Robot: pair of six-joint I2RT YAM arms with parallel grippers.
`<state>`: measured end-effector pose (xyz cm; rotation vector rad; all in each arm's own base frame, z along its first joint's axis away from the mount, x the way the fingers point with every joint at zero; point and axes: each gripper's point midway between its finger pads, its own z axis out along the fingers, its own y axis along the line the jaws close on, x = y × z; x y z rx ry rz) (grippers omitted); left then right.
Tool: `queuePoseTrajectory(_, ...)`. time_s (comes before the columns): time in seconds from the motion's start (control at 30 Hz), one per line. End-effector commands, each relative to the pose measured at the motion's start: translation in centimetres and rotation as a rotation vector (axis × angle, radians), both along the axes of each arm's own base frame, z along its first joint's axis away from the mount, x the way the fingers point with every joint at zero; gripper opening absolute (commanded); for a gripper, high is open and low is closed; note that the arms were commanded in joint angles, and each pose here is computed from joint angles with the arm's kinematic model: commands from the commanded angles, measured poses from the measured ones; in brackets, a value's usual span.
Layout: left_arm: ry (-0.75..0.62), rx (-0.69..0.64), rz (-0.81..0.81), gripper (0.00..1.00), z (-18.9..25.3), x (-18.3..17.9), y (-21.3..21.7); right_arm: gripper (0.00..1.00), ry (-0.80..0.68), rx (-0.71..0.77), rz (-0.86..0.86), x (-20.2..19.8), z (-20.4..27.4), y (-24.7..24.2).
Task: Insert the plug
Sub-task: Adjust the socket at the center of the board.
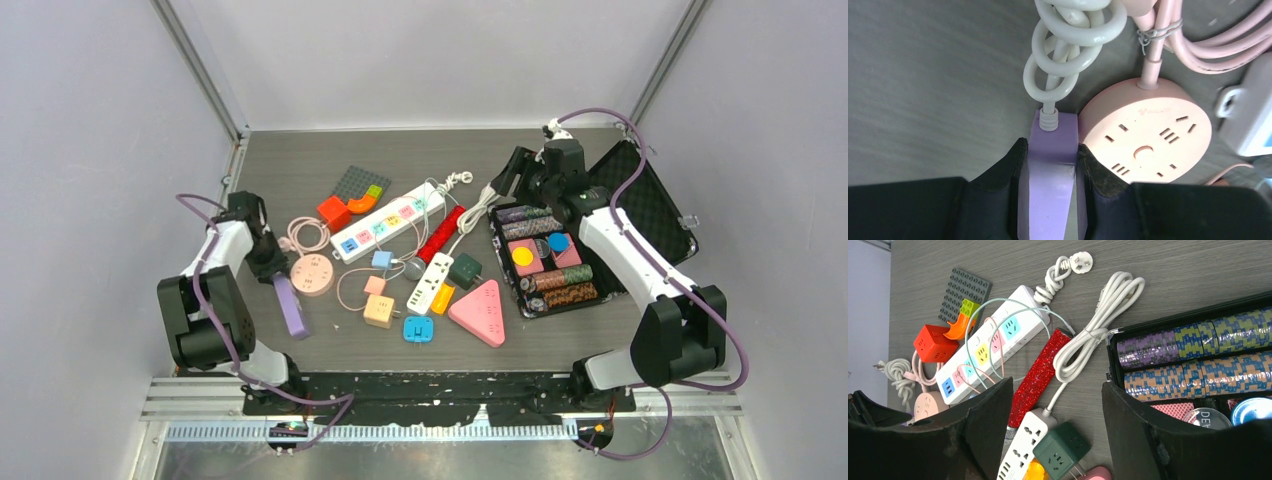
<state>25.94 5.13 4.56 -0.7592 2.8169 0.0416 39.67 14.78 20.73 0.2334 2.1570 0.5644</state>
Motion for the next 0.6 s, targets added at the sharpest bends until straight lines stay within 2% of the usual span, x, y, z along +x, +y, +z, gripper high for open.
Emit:
queuePoseTrajectory(0.0, -0.382, -0.09, -0.155, 0.0, 3.5, 8.4, 0.0, 0.7, -0.05, 0.026, 0.0, 0.8, 3.1, 0.1)
queuePoseTrajectory(0.1, -0.418, -0.111, -0.257, 0.0, 4.3, 10.1, 0.1, 0.7, -0.063, 0.024, 0.007, 1.0, 3.9, 0.2)
queuePoseTrajectory(0.33, -0.608, -0.375, -0.406, 0.0, 7.3, 11.7, -1.8, 0.7, -0.063, 0.02, 0.017, 0.9, 4.5, 0.2)
queuePoseTrajectory(0.57, -0.555, -0.454, -0.297, 0.0, 3.7, 9.7, -0.2, 0.7, -0.065, 0.006, 0.024, 0.8, 4.5, 0.1)
